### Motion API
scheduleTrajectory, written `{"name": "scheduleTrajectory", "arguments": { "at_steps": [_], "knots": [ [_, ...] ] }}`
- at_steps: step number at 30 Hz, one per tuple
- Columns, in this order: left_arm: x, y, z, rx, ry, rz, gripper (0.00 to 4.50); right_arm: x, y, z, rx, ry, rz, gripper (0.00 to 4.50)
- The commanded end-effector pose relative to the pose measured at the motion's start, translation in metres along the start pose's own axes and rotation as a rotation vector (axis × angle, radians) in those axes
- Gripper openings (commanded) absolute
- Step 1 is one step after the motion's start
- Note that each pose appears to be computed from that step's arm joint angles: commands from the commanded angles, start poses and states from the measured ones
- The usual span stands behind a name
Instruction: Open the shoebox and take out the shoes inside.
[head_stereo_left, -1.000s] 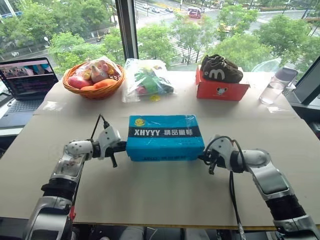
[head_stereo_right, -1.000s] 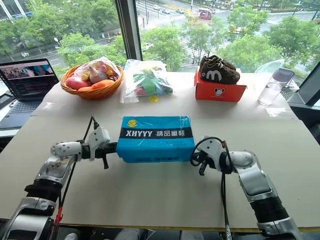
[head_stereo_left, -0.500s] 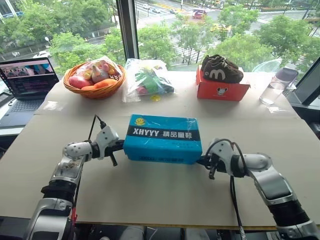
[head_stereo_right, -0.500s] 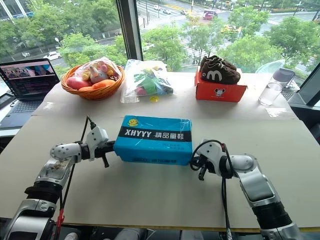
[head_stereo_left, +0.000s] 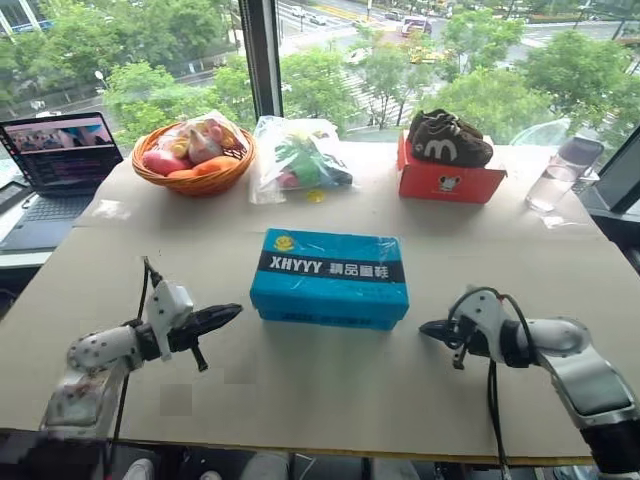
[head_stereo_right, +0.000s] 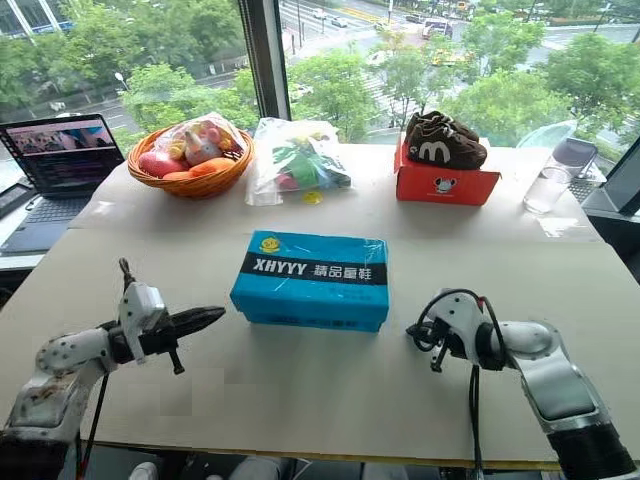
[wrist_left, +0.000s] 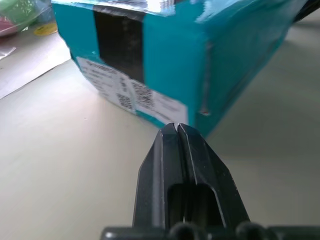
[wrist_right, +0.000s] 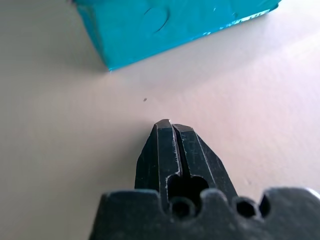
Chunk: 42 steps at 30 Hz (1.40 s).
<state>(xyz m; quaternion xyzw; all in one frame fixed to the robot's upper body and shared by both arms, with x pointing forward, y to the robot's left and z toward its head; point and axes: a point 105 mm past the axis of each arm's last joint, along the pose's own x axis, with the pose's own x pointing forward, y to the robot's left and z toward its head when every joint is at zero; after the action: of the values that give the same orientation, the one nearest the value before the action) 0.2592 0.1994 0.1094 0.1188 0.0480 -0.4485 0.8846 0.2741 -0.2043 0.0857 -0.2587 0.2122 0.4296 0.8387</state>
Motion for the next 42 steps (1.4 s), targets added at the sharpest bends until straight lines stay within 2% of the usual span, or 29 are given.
{"name": "scheduleTrajectory", "arguments": {
  "at_steps": [1, 4, 7, 11, 16, 21, 26, 33, 42],
  "knots": [
    [-0.002, -0.034, 0.013, -0.017, -0.056, -0.039, 0.06, -0.016, 0.029, -0.008, 0.045, 0.043, 0.119, 0.0],
    [-0.005, -0.053, 0.008, -0.04, -0.05, -0.058, 0.06, -0.023, 0.048, -0.008, 0.071, 0.05, 0.182, 0.0],
    [-0.024, -0.07, 0.0, -0.07, -0.02, -0.05, 0.06, -0.018, 0.069, 0.015, 0.11, -0.053, 0.185, 0.0],
    [-0.037, -0.066, 0.003, -0.045, 0.0, -0.01, 0.06, 0.001, 0.077, 0.039, 0.158, -0.16, 0.125, 0.0],
    [-0.039, -0.076, 0.028, -0.027, -0.095, 0.034, 0.06, 0.028, 0.071, 0.066, 0.245, -0.278, 0.027, 0.0],
    [-0.035, -0.089, 0.022, -0.047, -0.096, 0.026, 0.06, 0.041, 0.071, 0.067, 0.29, -0.291, -0.01, 0.0],
    [-0.023, -0.09, 0.029, -0.038, -0.132, 0.023, 0.06, 0.046, 0.066, 0.066, 0.285, -0.286, -0.045, 0.0],
    [-0.013, -0.089, 0.039, -0.02, -0.153, 0.025, 0.06, 0.045, 0.04, 0.077, 0.289, -0.344, -0.167, 0.0],
    [-0.007, -0.088, 0.042, -0.043, -0.158, 0.027, 0.06, 0.045, 0.043, 0.092, 0.361, -0.438, -0.178, 0.0]
  ]
}}
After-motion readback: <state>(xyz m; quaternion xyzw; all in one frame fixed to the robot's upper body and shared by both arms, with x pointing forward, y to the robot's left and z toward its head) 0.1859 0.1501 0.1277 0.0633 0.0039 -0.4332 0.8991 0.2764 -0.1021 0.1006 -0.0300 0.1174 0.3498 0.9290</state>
